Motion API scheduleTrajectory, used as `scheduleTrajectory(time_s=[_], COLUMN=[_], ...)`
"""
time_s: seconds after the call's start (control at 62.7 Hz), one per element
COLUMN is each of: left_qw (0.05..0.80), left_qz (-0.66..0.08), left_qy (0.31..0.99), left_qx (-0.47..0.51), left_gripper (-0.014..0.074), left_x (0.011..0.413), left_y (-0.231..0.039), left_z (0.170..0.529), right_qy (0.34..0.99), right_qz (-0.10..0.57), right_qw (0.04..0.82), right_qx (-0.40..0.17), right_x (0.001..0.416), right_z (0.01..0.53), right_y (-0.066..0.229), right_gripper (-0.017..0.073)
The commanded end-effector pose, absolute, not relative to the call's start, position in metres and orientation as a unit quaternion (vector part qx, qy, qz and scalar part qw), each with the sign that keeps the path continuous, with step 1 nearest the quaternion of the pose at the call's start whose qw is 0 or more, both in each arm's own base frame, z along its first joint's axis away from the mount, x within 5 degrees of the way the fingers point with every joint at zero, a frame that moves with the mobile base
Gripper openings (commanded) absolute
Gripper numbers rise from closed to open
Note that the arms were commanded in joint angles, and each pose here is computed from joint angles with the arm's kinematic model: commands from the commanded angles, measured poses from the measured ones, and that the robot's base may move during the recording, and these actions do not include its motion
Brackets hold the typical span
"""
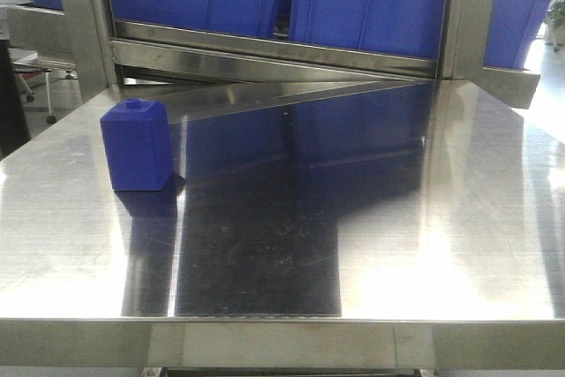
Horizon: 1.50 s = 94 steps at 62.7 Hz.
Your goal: Pick and sort blue part to right shelf
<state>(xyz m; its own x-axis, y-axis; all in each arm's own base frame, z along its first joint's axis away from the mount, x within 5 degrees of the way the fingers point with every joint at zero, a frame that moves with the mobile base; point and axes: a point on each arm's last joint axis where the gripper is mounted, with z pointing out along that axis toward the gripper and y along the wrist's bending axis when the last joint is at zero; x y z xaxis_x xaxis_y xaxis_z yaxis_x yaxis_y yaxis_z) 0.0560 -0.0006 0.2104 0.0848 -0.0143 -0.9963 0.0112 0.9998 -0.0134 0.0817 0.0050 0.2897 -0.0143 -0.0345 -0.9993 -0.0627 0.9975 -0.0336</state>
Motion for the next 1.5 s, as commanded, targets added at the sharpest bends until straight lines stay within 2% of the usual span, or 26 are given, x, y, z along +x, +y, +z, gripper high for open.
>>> scheduleTrajectory(time_s=[0.0,0.798,0.878,1.053,1.484], left_qw=[0.767,0.767,0.77,0.767,0.718], left_qz=[-0.008,-0.01,-0.018,-0.099,-0.103], left_qy=[0.641,0.641,0.637,0.633,0.685], left_qx=[-0.002,0.001,0.003,-0.026,0.07], left_gripper=[0.0124,0.0124,0.0124,0.0124,0.0125], left_x=[0.054,0.054,0.054,0.053,0.089], left_y=[0.0,-0.001,-0.001,-0.005,-0.022], left_z=[0.213,0.213,0.221,0.253,0.3], right_qy=[0.668,0.668,0.668,0.668,0.668], right_qz=[0.002,0.002,0.002,0.002,0.002], right_qw=[0.743,0.743,0.743,0.743,0.743], right_qx=[-0.039,-0.039,-0.039,-0.039,-0.039], right_x=[0.08,0.08,0.08,0.08,0.08], right_z=[0.308,0.308,0.308,0.308,0.308], right_y=[0.005,0.005,0.005,0.005,0.005], right_gripper=[0.0455,0.0455,0.0455,0.0455,0.0455])
